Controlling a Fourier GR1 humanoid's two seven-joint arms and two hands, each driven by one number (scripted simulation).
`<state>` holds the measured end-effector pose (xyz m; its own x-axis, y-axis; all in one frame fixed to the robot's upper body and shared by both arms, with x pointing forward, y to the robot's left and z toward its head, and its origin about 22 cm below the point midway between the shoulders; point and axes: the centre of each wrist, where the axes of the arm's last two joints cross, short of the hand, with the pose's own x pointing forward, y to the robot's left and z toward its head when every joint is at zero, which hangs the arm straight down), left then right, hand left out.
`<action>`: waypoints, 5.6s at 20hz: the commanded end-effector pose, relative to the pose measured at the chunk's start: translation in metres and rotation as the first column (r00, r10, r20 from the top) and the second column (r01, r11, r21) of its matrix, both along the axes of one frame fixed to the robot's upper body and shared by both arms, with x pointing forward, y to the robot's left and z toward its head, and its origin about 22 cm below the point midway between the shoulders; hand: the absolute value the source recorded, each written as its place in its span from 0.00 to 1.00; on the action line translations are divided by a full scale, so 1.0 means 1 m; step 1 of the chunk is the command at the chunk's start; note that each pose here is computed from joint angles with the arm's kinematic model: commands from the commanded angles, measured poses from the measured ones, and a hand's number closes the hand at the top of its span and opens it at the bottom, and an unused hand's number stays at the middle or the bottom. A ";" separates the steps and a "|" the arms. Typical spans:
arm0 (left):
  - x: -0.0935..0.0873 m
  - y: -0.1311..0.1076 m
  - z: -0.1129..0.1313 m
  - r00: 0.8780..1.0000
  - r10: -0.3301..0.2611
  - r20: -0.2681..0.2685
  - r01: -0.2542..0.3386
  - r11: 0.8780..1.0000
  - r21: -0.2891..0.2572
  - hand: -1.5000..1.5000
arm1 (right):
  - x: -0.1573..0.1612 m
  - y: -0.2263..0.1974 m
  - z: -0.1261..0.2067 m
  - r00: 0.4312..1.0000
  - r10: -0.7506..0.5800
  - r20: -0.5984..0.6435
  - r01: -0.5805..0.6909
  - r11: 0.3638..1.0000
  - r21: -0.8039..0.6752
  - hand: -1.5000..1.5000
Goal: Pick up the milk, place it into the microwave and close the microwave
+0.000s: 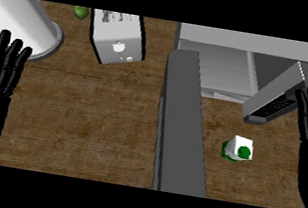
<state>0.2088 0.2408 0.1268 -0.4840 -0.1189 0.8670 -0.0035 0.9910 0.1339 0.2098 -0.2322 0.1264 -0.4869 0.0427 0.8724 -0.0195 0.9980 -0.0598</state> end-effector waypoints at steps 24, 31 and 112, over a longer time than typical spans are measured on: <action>-0.068 0.036 -0.030 0.992 0.011 -0.126 -0.036 0.980 -0.197 0.00 | -0.029 0.058 -0.023 0.978 0.193 -0.078 -0.187 0.979 0.085 0.00; -0.079 0.031 -0.038 0.994 0.003 -0.108 -0.024 0.981 -0.192 0.00 | -0.003 0.035 -0.047 0.982 0.114 -0.148 -0.103 0.991 0.080 0.00; -0.101 0.035 -0.051 0.990 -0.025 -0.136 -0.004 0.978 -0.210 0.00 | 0.048 -0.059 -0.240 0.994 0.068 -0.081 -0.062 0.996 0.071 1.00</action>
